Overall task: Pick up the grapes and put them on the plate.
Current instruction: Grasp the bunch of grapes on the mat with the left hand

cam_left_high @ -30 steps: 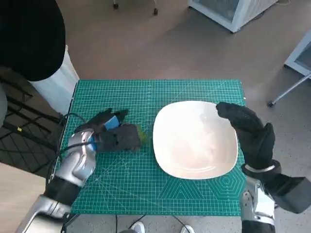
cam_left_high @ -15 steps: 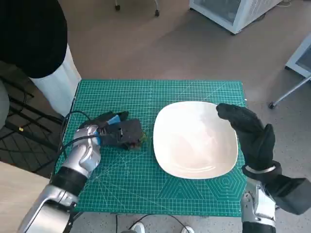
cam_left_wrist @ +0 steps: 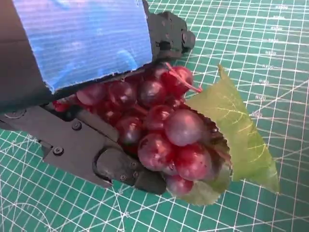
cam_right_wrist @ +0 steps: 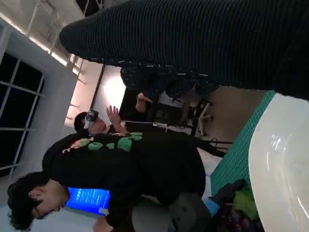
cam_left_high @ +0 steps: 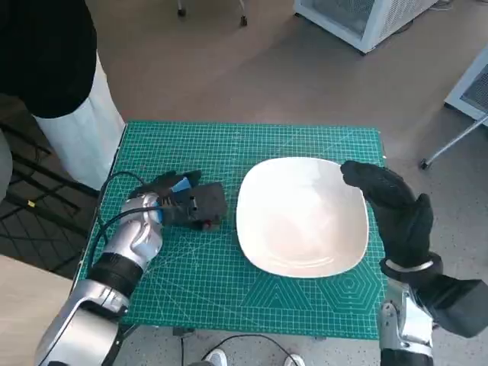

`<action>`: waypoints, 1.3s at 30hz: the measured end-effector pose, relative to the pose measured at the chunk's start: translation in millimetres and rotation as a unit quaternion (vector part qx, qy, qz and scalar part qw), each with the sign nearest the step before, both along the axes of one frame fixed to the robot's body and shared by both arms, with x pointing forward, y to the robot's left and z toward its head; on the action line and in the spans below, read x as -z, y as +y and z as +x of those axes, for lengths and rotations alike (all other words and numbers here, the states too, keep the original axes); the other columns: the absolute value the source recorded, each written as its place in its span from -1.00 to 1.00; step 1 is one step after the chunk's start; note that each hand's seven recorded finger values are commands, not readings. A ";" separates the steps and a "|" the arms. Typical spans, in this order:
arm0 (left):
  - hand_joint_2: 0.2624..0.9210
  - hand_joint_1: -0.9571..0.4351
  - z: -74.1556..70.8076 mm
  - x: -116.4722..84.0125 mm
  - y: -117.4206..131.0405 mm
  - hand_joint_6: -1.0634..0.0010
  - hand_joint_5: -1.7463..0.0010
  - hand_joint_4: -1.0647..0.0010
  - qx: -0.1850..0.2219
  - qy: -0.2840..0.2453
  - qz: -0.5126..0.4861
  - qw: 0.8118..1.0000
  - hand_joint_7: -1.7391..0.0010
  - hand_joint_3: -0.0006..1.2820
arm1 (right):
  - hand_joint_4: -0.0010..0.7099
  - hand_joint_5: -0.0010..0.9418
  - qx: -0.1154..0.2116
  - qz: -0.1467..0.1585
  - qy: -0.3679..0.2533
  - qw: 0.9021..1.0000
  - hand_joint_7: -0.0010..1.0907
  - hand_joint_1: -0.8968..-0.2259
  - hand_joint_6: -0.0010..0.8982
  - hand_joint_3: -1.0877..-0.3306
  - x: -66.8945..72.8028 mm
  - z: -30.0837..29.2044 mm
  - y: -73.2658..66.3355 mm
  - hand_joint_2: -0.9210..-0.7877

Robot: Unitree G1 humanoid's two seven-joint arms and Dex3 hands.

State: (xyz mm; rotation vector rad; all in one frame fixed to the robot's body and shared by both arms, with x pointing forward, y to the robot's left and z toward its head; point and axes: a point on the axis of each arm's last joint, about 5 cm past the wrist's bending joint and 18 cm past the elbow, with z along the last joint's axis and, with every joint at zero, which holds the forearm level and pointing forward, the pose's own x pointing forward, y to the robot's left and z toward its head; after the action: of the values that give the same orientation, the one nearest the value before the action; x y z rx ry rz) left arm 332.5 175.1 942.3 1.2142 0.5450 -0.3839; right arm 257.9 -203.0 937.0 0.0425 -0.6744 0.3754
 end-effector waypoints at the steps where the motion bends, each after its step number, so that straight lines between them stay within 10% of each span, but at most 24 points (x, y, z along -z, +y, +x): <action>1: 0.48 -0.21 0.3 0.4 -0.1 0.68 0.98 0.93 0.001 0.000 0.000 1.000 0.98 -0.99 | 0.03 -1.00 0.000 -0.001 0.000 1.000 -1.00 0.06 -0.36 0.30 -0.2 -0.1 0.1 -1.00; 6: 0.48 -0.10 1.4 2.9 -0.2 0.55 0.94 0.66 0.006 0.001 -0.001 1.000 0.97 -1.00 | 0.03 -1.00 0.000 -0.002 -0.001 1.000 -1.00 0.06 -0.36 0.30 -1.1 -0.1 0.5 -1.00; 11: 0.48 0.20 2.0 4.3 0.5 0.21 -0.42 0.44 0.009 -0.004 -0.001 1.000 0.95 -0.98 | 0.03 -1.00 0.001 -0.002 0.000 1.000 -1.00 0.06 -0.36 0.30 -1.1 -0.1 0.5 -1.00; 15: 0.58 0.36 2.8 2.5 1.3 -0.18 -0.88 0.47 0.011 -0.021 0.003 1.000 0.88 -0.96 | 0.03 -1.00 0.001 -0.002 0.000 1.000 -1.00 0.06 -0.36 0.30 -1.3 -0.1 0.5 -1.00; 26: 0.98 0.38 2.1 -0.3 -1.3 -0.20 -0.49 -0.03 0.022 -0.066 0.017 0.997 -0.29 -0.82 | 0.02 -1.00 0.001 -0.001 0.000 1.000 -1.00 0.06 -0.36 0.29 -1.3 -0.1 0.2 -1.00; 39: 1.00 0.38 -5.5 1.3 -2.2 -0.21 -0.49 -0.21 0.031 -0.087 0.020 0.995 -0.21 -0.87 | 0.02 -1.00 -0.001 -0.002 0.000 1.000 -1.00 0.08 -0.36 0.28 -1.8 0.5 1.0 -1.00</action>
State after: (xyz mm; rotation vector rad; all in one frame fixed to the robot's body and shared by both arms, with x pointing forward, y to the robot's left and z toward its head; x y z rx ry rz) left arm 327.0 172.9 941.0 1.2919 0.3664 -0.3172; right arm 258.4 -202.0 938.8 0.0397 -0.6741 0.3775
